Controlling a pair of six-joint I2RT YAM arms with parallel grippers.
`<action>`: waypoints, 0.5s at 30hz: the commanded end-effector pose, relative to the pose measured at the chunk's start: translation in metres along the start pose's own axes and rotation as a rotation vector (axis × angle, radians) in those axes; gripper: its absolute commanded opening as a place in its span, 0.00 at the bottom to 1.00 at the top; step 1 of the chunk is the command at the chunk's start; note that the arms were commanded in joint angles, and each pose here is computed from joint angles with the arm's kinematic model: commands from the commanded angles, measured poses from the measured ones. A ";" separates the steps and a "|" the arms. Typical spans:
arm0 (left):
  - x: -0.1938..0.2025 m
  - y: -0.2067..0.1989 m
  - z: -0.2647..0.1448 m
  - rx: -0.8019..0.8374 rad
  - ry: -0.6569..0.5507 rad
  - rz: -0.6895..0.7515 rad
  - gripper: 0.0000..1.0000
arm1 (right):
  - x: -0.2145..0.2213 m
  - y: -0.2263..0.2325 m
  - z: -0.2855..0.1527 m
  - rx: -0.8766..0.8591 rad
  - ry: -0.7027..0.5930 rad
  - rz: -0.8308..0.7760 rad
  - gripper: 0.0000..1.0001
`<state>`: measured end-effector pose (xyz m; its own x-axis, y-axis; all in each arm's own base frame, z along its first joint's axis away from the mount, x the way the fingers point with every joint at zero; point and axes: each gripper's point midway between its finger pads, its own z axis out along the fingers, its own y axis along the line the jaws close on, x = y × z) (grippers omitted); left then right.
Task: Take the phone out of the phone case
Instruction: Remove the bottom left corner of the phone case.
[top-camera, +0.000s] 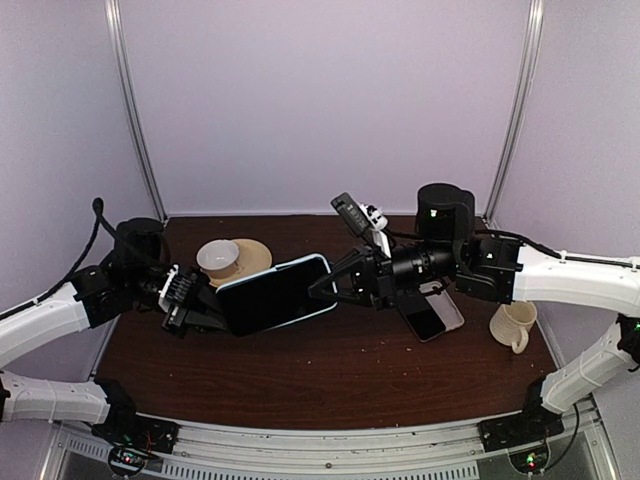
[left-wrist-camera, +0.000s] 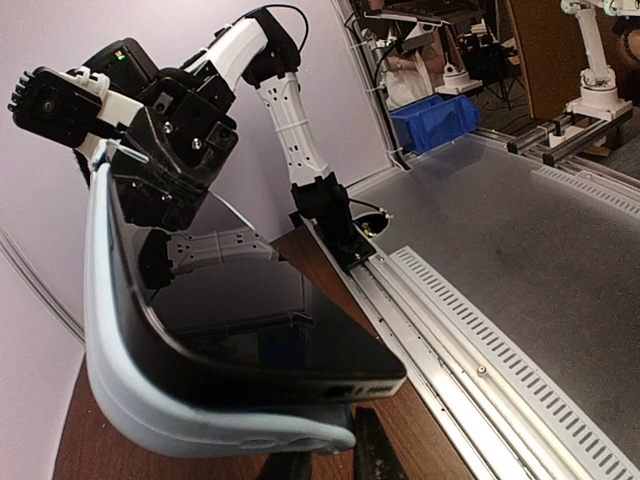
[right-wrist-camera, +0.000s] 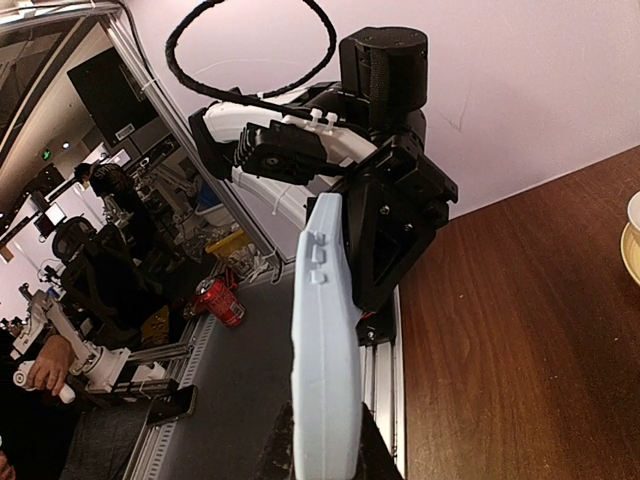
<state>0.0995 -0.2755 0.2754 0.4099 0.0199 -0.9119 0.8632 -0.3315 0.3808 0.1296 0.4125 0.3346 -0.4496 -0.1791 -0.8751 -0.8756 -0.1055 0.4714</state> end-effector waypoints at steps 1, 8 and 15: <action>-0.026 -0.003 0.000 0.027 -0.076 0.149 0.00 | -0.007 -0.014 0.003 0.054 -0.008 0.053 0.00; -0.024 0.000 0.000 0.011 -0.062 0.148 0.01 | -0.005 -0.012 0.000 0.058 -0.001 0.031 0.00; -0.021 0.006 -0.002 -0.037 -0.023 0.167 0.38 | -0.008 -0.001 -0.009 0.056 0.003 -0.047 0.00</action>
<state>0.0992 -0.2762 0.2761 0.4323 0.0165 -0.9016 0.8545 -0.3266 0.4038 0.1310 0.4120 0.3319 -0.4482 -0.1936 -0.8727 -0.8776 -0.0907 0.4708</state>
